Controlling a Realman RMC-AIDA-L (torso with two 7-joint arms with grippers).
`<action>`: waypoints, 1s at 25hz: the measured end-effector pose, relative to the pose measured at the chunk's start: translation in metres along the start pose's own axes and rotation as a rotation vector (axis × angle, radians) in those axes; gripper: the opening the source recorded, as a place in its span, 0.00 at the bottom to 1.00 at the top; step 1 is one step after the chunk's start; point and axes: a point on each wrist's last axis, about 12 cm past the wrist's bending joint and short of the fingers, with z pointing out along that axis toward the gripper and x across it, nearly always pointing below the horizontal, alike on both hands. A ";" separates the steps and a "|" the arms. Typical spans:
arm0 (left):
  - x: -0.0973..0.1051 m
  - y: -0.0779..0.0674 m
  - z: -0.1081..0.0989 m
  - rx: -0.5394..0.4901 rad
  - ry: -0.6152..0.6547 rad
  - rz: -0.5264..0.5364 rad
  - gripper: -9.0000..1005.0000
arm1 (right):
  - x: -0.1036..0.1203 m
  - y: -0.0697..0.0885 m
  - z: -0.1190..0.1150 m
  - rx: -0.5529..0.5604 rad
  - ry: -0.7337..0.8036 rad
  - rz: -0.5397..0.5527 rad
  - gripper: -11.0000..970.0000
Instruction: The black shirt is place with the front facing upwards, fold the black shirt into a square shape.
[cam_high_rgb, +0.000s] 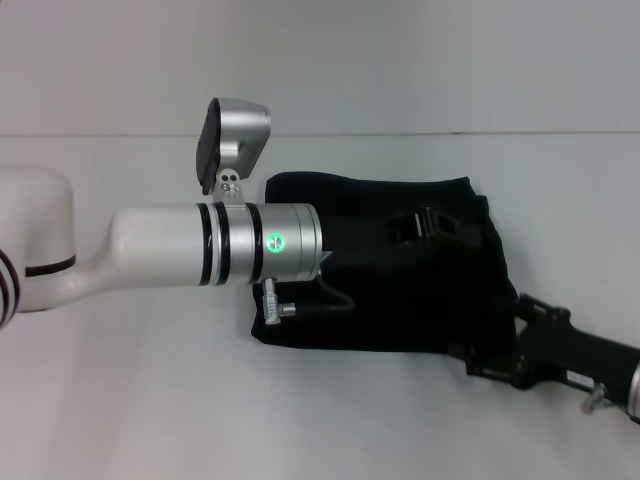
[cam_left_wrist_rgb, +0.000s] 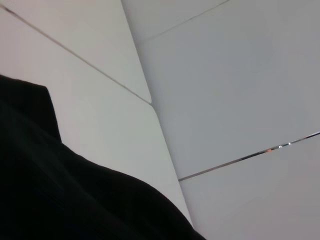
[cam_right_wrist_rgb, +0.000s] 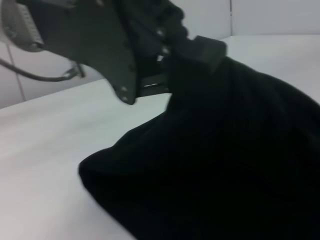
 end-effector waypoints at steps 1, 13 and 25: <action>0.000 0.000 -0.001 -0.001 -0.001 0.001 0.08 | -0.002 -0.002 0.003 0.011 0.000 0.003 0.98; -0.003 0.000 -0.003 -0.007 -0.012 0.024 0.09 | -0.048 -0.036 0.049 0.217 -0.009 0.000 0.98; 0.001 0.003 0.002 -0.023 -0.016 0.054 0.10 | -0.082 -0.054 0.068 0.310 -0.036 -0.011 0.98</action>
